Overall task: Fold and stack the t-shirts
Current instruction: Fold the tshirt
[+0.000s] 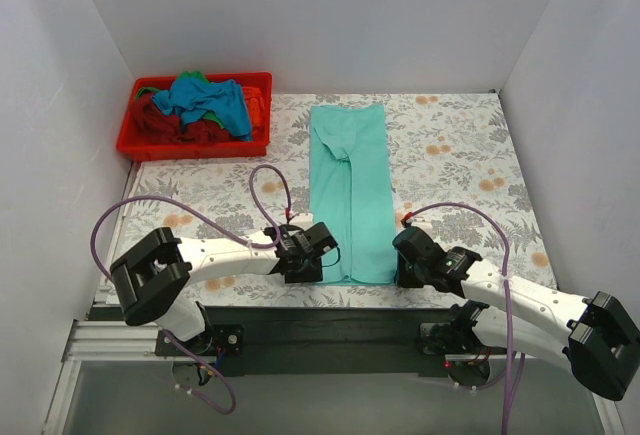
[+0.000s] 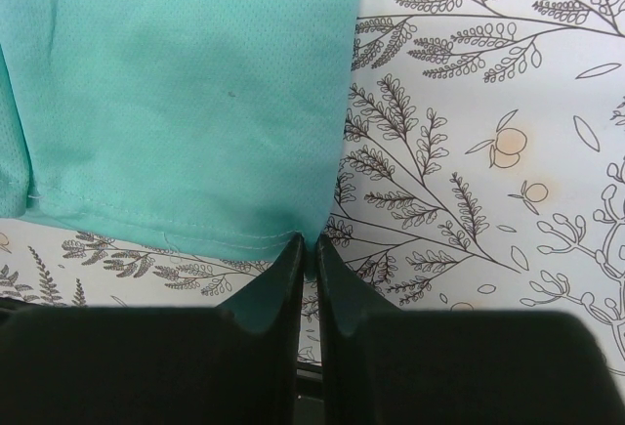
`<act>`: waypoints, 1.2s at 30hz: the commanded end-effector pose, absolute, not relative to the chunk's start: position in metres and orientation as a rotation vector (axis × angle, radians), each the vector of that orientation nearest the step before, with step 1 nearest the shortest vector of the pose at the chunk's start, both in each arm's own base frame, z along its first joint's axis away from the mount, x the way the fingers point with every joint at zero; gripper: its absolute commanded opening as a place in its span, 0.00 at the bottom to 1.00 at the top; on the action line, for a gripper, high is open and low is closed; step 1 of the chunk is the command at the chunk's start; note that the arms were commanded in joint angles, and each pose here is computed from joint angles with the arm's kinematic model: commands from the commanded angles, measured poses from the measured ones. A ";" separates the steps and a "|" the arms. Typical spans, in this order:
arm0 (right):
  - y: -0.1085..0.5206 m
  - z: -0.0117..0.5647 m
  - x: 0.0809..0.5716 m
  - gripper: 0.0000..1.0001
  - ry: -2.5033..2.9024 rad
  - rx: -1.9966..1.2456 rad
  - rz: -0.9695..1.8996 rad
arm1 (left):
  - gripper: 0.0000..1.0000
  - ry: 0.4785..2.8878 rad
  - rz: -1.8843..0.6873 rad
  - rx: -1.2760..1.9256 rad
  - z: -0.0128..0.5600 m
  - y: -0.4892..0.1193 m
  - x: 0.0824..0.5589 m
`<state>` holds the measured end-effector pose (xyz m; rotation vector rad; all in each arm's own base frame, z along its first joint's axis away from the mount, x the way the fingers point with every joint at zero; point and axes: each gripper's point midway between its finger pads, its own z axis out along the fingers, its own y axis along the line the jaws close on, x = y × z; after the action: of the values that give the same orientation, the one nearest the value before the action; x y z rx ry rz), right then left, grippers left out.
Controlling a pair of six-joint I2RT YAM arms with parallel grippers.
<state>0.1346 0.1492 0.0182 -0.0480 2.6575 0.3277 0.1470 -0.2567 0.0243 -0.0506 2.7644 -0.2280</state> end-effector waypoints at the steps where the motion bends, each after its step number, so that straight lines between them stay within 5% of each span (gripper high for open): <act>1: 0.141 0.009 0.126 0.15 2.697 -0.033 0.295 | 0.39 2.733 -0.241 -0.071 0.026 -0.262 0.153; 15: 0.142 0.010 0.125 0.14 2.693 -0.034 0.309 | 0.27 2.773 -0.268 -0.073 0.003 -0.263 0.144; 19: 0.142 0.011 0.125 0.14 2.691 -0.034 0.316 | 0.15 2.786 -0.279 -0.082 -0.002 -0.262 0.140; 21: 0.142 0.011 0.125 0.14 2.690 -0.040 0.315 | 0.00 2.791 -0.271 -0.083 -0.004 -0.259 0.138; 26: 0.148 0.019 0.128 0.01 2.668 -0.059 0.356 | 0.00 2.753 -0.327 -0.084 0.008 -0.263 0.143; 36: 0.159 0.051 0.136 0.01 2.588 -0.078 0.449 | 0.00 2.646 -0.448 -0.122 0.040 -0.273 0.150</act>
<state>0.1302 0.1518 0.0302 -0.0685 2.6270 0.4052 0.1488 -0.2706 0.0256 -0.1025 2.7012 -0.4086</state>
